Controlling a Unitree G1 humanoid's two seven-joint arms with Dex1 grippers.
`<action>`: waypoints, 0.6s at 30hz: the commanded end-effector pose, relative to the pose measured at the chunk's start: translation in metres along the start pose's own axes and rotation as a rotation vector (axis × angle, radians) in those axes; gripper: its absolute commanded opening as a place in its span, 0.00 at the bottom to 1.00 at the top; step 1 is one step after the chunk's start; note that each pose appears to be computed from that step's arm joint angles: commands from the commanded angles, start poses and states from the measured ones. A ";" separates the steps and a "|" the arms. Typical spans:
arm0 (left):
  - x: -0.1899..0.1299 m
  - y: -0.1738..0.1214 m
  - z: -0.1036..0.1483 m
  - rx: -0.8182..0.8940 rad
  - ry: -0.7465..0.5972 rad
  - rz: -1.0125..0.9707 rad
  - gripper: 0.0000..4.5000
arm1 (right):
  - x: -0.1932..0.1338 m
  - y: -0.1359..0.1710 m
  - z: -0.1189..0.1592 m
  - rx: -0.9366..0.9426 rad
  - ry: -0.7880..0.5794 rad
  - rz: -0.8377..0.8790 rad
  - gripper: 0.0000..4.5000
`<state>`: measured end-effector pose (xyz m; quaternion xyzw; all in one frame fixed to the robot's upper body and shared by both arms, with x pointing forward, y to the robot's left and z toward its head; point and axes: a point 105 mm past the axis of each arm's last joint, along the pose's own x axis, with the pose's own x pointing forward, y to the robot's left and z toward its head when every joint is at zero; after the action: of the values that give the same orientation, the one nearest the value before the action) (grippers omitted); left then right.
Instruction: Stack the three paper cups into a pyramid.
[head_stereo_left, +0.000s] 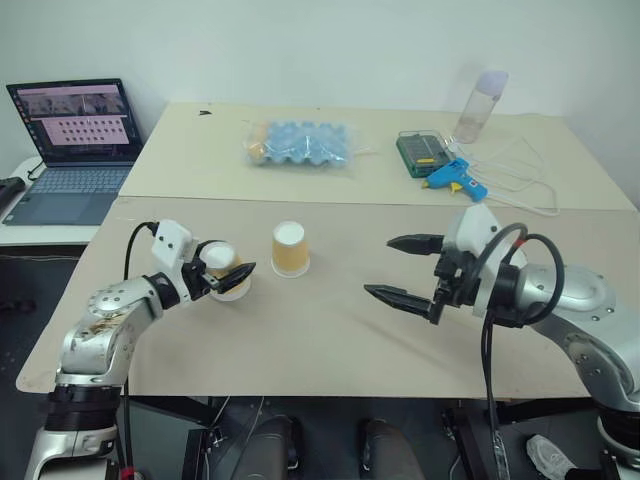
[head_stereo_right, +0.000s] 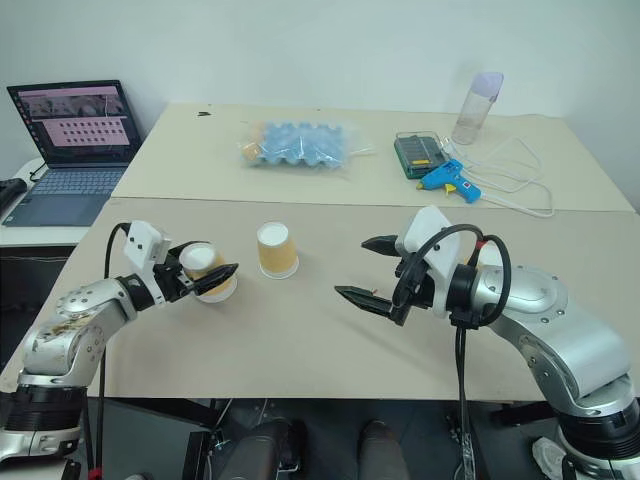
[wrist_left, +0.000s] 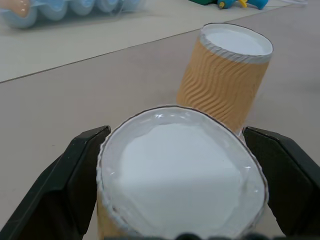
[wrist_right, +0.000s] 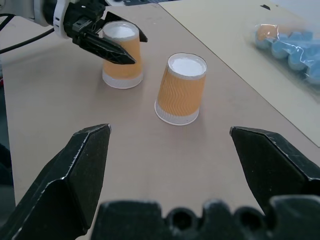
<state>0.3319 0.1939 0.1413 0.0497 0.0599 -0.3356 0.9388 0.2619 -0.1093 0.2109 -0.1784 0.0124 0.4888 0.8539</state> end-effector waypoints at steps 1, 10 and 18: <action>0.004 -0.007 0.016 0.043 -0.039 -0.045 1.00 | -0.006 -0.003 0.009 -0.052 -0.011 -0.047 0.99; 0.005 -0.010 0.019 0.059 -0.034 -0.062 0.58 | -0.006 -0.005 0.006 -0.058 0.001 -0.073 1.00; 0.006 -0.028 0.032 0.087 -0.039 -0.151 0.58 | -0.005 -0.010 0.004 -0.065 0.011 -0.095 1.00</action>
<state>0.3273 0.1777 0.1497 0.0631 0.0561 -0.3760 0.9228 0.2661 -0.1138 0.2105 -0.1961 0.0085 0.4586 0.8667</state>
